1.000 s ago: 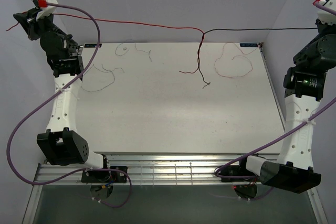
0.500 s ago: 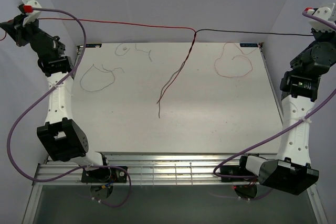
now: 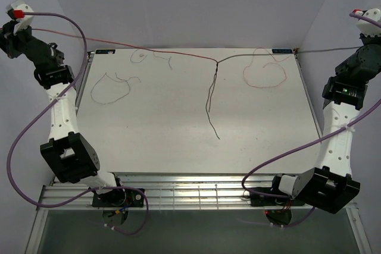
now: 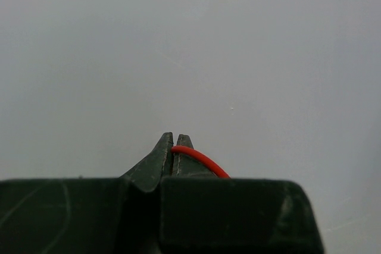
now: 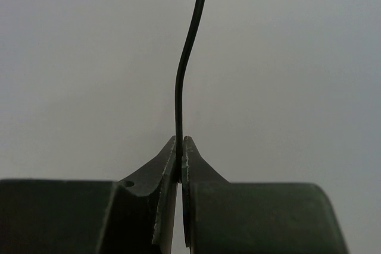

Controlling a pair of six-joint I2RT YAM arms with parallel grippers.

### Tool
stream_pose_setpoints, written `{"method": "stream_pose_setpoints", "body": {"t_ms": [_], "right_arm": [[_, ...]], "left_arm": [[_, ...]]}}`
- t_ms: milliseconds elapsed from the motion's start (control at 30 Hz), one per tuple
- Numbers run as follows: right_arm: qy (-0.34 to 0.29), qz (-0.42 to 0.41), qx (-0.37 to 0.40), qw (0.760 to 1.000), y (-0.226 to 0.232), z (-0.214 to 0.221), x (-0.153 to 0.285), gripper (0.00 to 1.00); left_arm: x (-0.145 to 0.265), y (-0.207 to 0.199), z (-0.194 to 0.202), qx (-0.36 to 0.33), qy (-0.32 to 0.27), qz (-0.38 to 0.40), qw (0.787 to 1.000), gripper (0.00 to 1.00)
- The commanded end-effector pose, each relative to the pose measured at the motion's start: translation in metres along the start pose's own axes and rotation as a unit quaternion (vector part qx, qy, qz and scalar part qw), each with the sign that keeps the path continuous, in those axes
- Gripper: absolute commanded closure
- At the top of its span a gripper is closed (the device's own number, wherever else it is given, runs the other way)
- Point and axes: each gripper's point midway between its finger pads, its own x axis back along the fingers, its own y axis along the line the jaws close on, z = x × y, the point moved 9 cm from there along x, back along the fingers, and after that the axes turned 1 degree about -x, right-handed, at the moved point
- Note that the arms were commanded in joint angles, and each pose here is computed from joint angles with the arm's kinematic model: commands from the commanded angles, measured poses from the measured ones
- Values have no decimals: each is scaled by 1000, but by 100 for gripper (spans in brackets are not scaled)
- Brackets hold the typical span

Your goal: Untangle the cables

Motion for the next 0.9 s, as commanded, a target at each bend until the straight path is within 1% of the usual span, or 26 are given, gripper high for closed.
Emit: {"method": "stream_pose_setpoints", "body": {"t_ms": [0,100,367,500,533,600,800,867], "right_arm": [[3,34,-8,999,-10,3,-6,92],[7,36,-9,999,-9,8,-9,92],[-16,17,-26,999,-7,5,-13,92],[-5,20,-15,1000,-8,16,-14,92],[-11,22,-2,1000,-8,17,-13,92],[-1,41,15,999,-11,27,-11,92],[5,73,20,997,-28,47,-12,92],[10,73,27,997,-26,57,-13,92]], "left_arm": [[-6,4,14,-9,14,-15,1000,100],[-8,5,15,-6,17,-19,1000,100],[-10,2,13,4,22,-3,1000,100],[-11,3,15,-1,19,-8,1000,100],[-12,3,17,-4,20,-9,1000,100],[-12,3,20,-8,20,-12,1000,100],[-21,5,38,-16,35,-24,999,100],[-26,11,44,-20,38,-34,999,100]]}}
